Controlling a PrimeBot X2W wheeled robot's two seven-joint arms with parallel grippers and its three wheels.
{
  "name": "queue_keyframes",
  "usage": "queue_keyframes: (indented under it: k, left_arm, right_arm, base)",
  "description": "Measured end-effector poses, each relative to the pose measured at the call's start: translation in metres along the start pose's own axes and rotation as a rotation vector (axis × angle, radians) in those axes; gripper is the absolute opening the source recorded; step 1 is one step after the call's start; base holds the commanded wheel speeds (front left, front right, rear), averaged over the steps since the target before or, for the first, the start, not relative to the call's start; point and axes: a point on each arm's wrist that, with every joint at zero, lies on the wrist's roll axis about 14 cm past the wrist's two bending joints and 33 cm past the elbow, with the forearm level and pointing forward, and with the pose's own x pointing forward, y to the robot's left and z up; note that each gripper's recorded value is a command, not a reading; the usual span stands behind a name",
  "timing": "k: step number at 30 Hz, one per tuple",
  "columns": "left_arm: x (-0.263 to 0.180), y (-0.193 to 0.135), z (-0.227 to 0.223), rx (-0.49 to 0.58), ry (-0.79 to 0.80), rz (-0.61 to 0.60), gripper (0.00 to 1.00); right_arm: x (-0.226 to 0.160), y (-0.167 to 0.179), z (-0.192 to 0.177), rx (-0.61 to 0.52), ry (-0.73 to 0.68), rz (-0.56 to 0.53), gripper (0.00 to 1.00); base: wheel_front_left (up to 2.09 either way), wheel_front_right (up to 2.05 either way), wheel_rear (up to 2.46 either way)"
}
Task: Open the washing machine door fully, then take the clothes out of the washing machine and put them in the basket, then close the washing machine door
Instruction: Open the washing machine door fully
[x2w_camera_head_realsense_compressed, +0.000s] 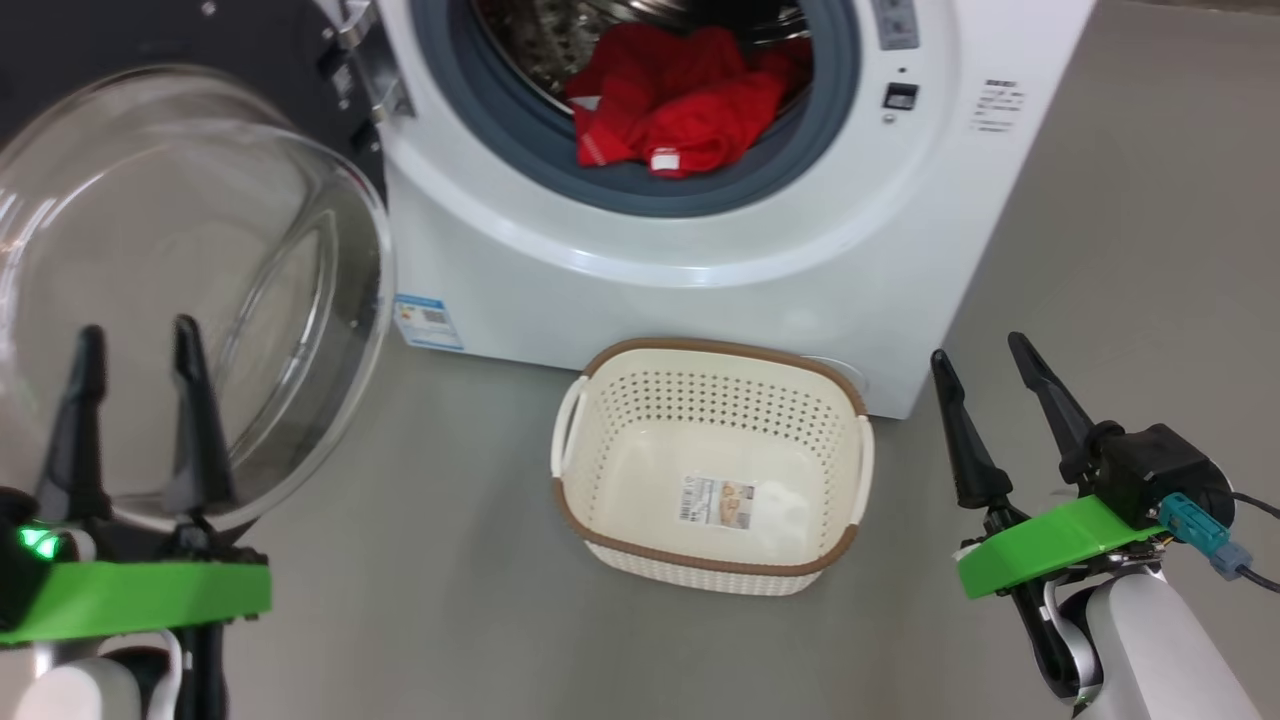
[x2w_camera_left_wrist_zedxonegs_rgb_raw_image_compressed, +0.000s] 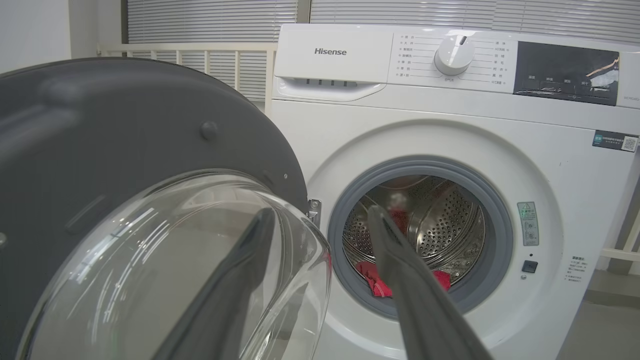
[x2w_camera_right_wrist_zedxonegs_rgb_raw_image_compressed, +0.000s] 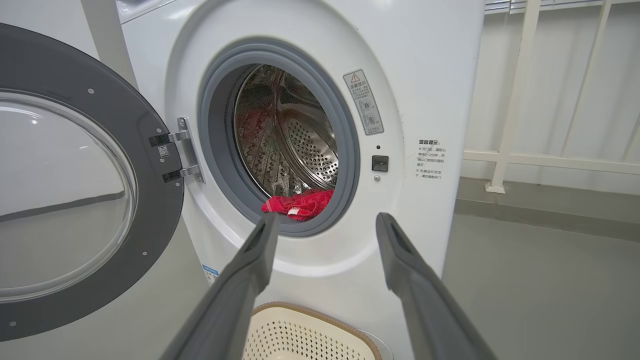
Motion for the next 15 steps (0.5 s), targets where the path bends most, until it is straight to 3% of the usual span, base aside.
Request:
queue_keyframes:
  k: [8, 15]
  left_arm:
    - [-0.002, -0.052, -0.028, -0.030, 0.065, -0.149, 1.00]
    - [-0.011, -0.072, -0.053, -0.061, 0.141, -0.201, 1.00]
  right_arm:
    - [-0.024, -0.032, 0.018, -0.029, -0.037, -0.098, 1.00]
    - [-0.050, -0.046, 0.035, -0.053, -0.076, -0.152, 1.00]
  base:
    - [0.00, 0.00, 0.00]
    - [0.00, 0.00, 0.00]
